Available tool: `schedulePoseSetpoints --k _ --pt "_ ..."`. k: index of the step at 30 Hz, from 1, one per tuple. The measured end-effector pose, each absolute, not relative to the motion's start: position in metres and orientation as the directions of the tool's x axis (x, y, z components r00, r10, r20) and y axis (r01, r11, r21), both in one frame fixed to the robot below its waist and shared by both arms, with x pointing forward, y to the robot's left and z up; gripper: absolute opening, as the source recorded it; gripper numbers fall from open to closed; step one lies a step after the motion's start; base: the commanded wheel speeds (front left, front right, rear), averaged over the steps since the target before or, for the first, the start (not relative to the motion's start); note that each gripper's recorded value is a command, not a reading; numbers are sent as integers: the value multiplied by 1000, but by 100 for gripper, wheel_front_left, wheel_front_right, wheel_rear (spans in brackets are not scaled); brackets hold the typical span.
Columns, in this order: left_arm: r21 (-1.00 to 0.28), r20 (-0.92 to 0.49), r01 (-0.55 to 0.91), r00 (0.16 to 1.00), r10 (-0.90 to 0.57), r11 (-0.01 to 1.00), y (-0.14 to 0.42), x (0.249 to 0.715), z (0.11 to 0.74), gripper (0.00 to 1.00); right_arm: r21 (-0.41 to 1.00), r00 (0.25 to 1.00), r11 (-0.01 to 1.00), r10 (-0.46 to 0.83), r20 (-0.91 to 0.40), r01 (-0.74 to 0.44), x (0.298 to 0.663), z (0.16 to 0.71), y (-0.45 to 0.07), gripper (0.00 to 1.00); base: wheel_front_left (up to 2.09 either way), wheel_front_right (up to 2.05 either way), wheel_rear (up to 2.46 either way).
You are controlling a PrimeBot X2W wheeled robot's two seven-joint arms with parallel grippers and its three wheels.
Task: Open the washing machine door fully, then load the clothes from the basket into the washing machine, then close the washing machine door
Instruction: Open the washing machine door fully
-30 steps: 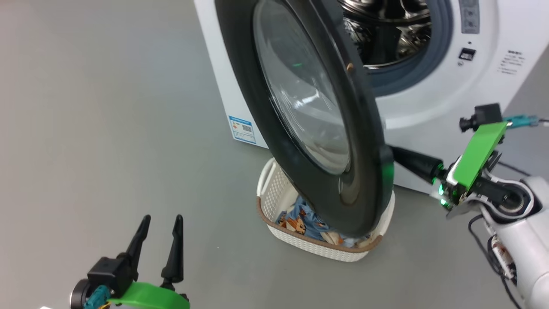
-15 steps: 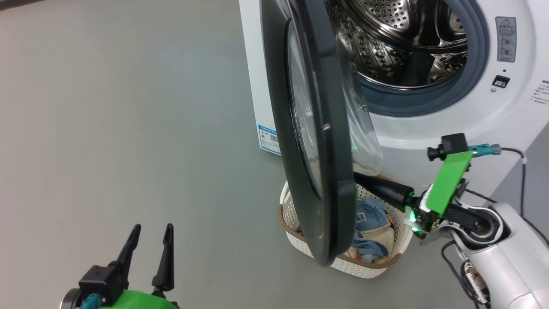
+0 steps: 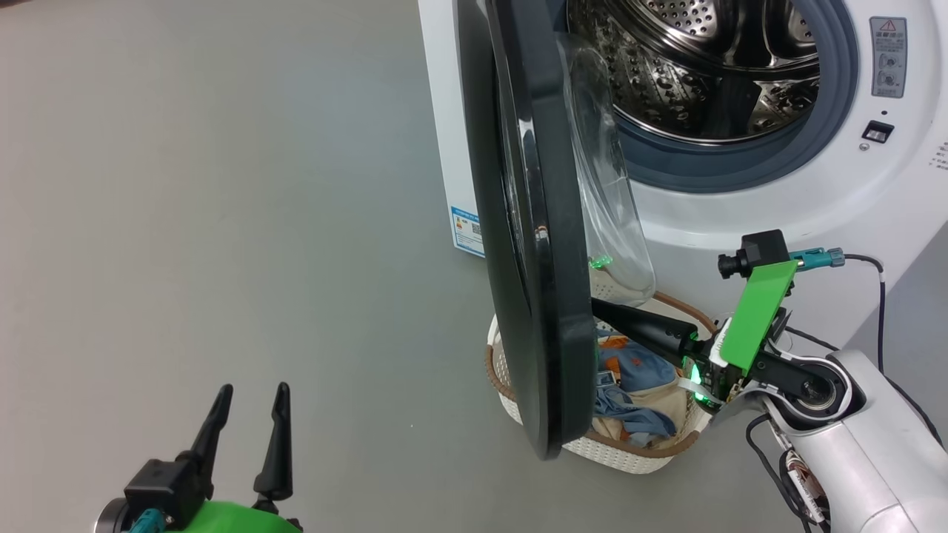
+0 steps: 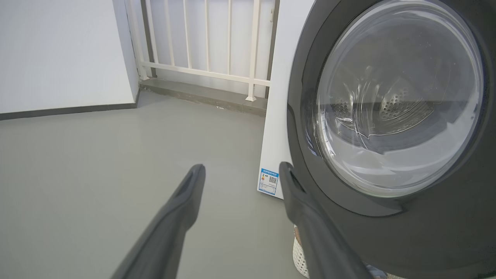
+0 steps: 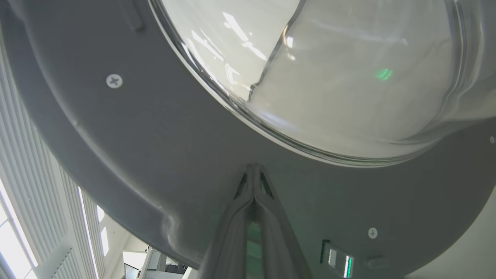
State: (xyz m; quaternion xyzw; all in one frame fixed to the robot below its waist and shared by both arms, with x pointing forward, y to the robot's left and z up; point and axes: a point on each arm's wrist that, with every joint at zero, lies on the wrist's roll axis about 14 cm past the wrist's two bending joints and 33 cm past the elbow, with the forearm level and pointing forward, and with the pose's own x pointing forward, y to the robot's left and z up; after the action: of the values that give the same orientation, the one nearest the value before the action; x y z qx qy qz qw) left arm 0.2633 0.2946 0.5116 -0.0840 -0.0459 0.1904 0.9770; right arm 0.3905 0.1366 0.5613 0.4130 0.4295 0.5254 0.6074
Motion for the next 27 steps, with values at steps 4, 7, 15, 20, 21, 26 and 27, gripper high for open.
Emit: schedulePoseSetpoints --k 4,7,15,20,21,26,27 --pt "-184 61 -361 924 377 914 294 264 512 100 952 90 113 992 -90 -285 393 562 134 0 0 0 0" --pt "-187 60 -353 927 369 917 291 264 512 100 949 99 113 991 -88 -295 392 565 133 0 0 0 0" --pt "-192 59 -318 941 335 928 283 269 510 100 947 137 96 989 -56 -306 393 578 122 0 0 0 0" --pt "-195 67 -288 950 306 938 275 277 512 100 949 183 99 982 -45 -298 395 578 106 0 0 0 0" --pt "-195 68 -282 952 300 939 274 279 512 100 948 192 96 981 -38 -304 396 581 103 0 0 0 0" --pt "-194 74 -247 961 265 949 265 288 514 100 937 267 96 964 -3 -335 402 592 82 100 0 0 0" --pt "-194 76 -239 963 258 951 263 290 514 100 936 282 103 959 -3 -338 403 591 77 100 0 0 0"
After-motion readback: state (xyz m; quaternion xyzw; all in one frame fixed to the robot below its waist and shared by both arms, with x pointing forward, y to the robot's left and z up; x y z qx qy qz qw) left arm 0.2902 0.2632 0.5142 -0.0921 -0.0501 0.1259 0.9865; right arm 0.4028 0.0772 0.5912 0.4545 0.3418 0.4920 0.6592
